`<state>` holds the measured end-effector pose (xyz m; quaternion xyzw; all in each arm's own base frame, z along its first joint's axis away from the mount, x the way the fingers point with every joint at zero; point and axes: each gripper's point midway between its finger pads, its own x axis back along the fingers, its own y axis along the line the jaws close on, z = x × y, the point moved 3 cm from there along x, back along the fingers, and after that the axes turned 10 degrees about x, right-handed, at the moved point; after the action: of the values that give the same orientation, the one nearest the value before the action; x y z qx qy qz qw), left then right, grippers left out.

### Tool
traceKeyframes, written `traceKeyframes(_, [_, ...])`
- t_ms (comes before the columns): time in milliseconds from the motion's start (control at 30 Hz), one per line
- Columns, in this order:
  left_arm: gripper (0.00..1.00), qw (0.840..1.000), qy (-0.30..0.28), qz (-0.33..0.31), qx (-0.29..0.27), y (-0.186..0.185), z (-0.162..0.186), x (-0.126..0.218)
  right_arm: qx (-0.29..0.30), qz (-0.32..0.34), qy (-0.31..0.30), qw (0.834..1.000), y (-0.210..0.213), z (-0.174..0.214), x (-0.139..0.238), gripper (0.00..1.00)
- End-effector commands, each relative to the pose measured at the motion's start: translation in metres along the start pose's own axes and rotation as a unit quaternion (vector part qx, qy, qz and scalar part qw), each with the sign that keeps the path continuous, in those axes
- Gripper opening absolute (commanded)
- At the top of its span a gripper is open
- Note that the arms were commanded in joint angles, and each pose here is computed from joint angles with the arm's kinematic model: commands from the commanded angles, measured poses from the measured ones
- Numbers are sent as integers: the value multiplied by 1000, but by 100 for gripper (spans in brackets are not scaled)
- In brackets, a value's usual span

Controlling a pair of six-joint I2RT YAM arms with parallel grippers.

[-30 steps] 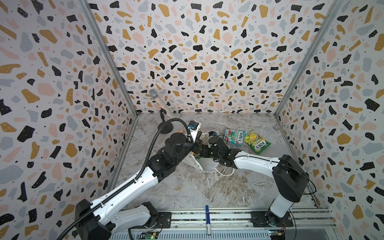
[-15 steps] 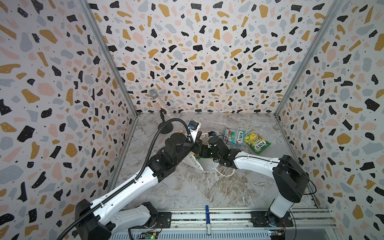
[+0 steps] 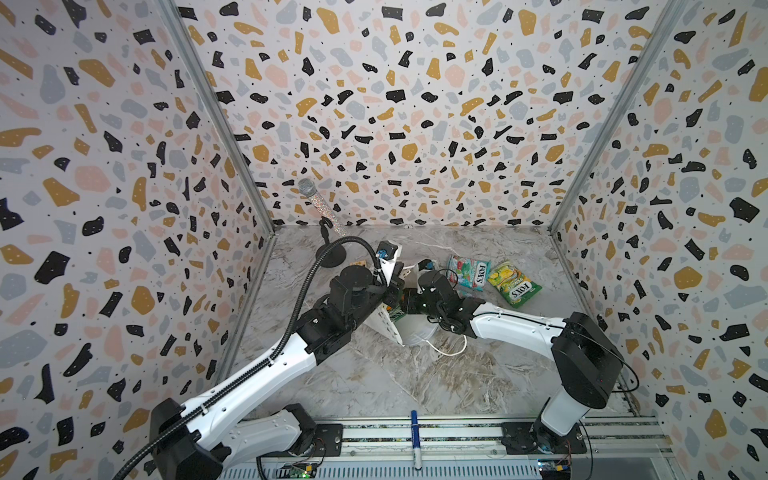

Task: Take the snacks out of the paper bag

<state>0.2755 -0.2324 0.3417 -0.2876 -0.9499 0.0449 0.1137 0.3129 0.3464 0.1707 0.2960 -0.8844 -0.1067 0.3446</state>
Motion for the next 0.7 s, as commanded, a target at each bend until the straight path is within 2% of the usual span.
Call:
traceKeyframes(0, [0,1000,-28,8,9,-2,-14,5,2,-11,-16,1000,10,-17,5,46])
traceKeyframes(133, [0,1000,-27,8,8,-2,-14,5,-5,-23,-7,1000,12,-15,-3,45])
traceKeyframes(333, [0,1000,-28,9,8,-3,-14,5,-13,-43,-4,999,18,-17,-11,39])
traceKeyframes(567, [0,1000,-27,10,8,-3,-14,5,-29,-51,6,998,20,-15,-25,46])
traceKeyframes(667, [0,1000,-27,9,9,-3,-14,5,-34,-52,13,998,20,-13,-32,44])
